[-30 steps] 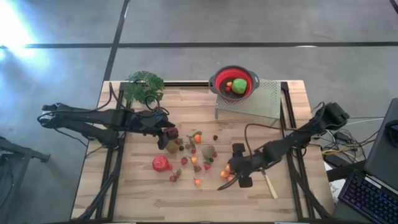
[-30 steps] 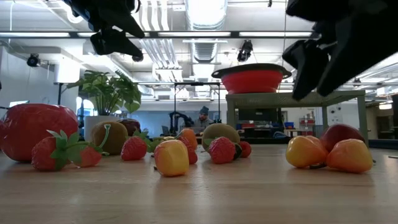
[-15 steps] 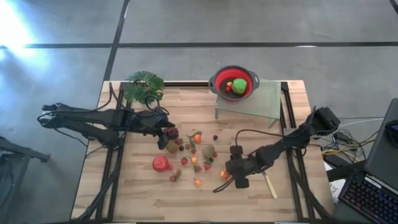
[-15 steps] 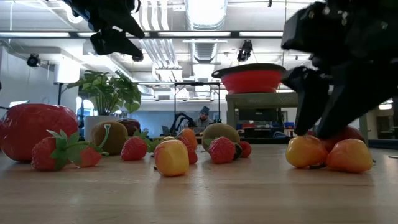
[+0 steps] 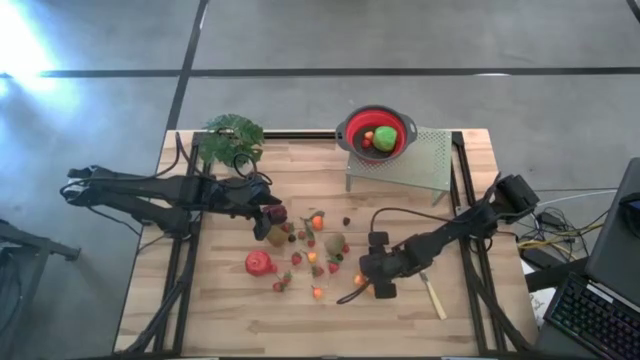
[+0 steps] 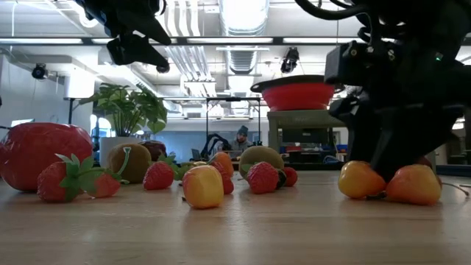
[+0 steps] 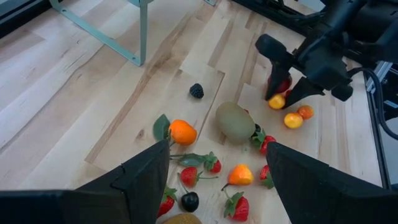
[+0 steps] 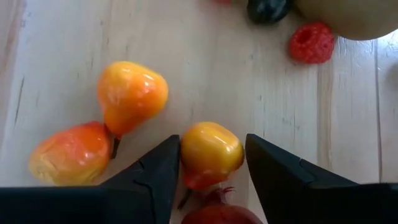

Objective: Pick & Place Fruit
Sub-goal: Put the pear into the strainer bowl on the shelf

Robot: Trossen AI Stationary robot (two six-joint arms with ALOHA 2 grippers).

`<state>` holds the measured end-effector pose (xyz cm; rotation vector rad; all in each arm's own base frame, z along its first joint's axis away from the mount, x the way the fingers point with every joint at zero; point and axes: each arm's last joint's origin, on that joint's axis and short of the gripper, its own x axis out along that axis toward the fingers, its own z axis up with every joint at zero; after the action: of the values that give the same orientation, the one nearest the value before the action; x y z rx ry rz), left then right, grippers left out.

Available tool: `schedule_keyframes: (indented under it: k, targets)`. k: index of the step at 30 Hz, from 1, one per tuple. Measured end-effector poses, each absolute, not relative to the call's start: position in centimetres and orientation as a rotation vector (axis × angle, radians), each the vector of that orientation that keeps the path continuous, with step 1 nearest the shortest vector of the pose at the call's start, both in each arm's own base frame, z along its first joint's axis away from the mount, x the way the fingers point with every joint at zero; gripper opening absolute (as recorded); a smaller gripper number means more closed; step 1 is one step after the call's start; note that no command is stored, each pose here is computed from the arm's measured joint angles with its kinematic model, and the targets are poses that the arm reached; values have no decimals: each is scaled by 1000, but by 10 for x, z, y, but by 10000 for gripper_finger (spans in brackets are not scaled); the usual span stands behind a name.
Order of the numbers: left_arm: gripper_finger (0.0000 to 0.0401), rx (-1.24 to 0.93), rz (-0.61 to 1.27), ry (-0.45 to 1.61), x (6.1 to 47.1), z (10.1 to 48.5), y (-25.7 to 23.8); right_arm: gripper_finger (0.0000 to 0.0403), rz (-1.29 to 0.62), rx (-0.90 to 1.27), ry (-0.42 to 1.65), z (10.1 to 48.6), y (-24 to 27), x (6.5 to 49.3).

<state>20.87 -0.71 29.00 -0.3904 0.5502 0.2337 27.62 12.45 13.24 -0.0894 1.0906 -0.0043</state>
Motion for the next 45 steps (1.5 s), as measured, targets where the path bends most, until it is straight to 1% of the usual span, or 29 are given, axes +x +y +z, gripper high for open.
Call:
schedule_keyframes:
  k: [6, 9, 18, 25, 28, 32, 36, 41, 45]
  targets:
    - [273, -390, 234, 550, 209, 290, -7, 132, -3, -90, 1089, 133, 124, 276]
    - [273, -390, 234, 550, 209, 290, -7, 120, -3, -90, 1089, 133, 124, 276]
    - [273, -390, 234, 550, 209, 290, -7, 135, 7, -110, 1090, 134, 124, 277]
    - [273, -390, 234, 550, 209, 290, -7, 118, 61, -176, 1030, 151, 126, 289]
    - [273, -390, 234, 550, 209, 290, -7, 119, 57, -209, 996, 163, 122, 294]
    - [273, -390, 234, 550, 209, 290, -7, 132, 22, -249, 955, 185, 114, 296]
    - [273, -390, 234, 551, 209, 290, -7, 129, -13, -311, 883, 212, 103, 295]
    - [273, -390, 234, 550, 209, 290, -7, 116, -60, -344, 770, 250, 79, 287]
    - [273, -390, 234, 551, 209, 290, -7, 124, -141, -358, 680, 280, 54, 277]
